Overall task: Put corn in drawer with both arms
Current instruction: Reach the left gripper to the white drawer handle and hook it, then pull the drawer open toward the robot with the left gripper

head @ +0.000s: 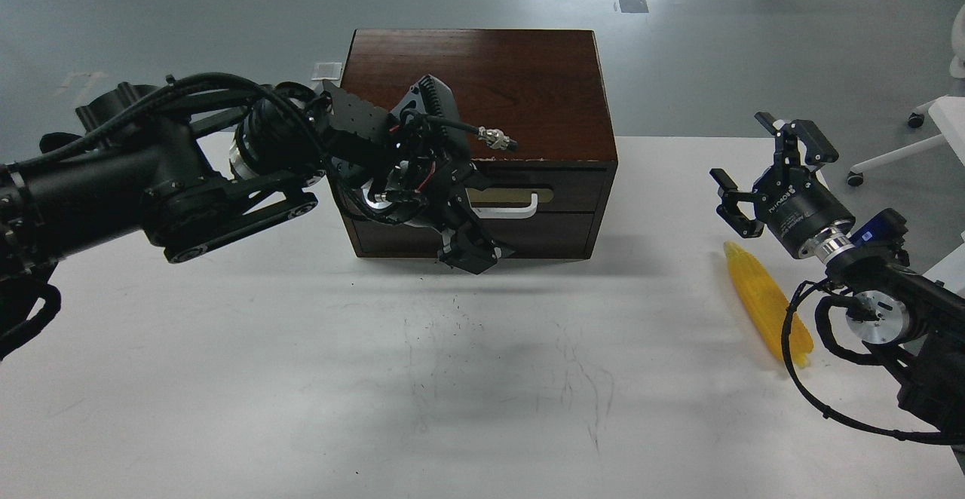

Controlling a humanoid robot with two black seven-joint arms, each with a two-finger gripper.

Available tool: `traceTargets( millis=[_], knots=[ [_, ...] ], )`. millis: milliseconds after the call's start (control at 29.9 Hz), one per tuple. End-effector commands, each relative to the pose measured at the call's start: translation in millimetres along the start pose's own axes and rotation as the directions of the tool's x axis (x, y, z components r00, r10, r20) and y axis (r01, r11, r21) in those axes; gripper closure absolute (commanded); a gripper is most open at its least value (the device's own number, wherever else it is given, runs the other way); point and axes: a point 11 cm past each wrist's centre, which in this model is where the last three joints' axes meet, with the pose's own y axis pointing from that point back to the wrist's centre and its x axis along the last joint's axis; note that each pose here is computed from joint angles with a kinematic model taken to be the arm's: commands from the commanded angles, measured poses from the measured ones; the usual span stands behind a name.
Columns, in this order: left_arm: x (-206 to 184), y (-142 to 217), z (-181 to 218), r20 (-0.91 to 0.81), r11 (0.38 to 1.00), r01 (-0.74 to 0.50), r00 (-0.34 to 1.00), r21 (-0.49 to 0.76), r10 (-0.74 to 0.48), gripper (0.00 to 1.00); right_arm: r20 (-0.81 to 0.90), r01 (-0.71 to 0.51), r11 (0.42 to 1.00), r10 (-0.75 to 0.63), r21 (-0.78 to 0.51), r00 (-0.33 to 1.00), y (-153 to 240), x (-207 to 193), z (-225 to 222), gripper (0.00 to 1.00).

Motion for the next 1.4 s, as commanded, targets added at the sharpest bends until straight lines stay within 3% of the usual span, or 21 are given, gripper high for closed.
traceTargets(
  millis=[0,769,1371],
  knots=[
    [-4.3,-1.8,-1.0,-0.011,1.000,0.006,1.000,0.001,-0.006,0.01,0.001,0.001,1.000,-0.001,0.000,1.000,-0.5,-0.6,0.0,0.00],
    [-21.5,-9.8,1.6,-0.021,0.998,0.056,0.998,-0.010,-0.057,0.01,0.001,0.002,1.000,-0.002,-0.002,1.000,0.1,-0.5,1.0,0.00],
    [-17.8,-15.8,34.1,0.039,0.993,0.065,0.997,-0.097,-0.061,0.01,0.001,0.000,1.000,0.000,-0.003,1.000,0.9,0.3,1.1,0.00]
  ],
)
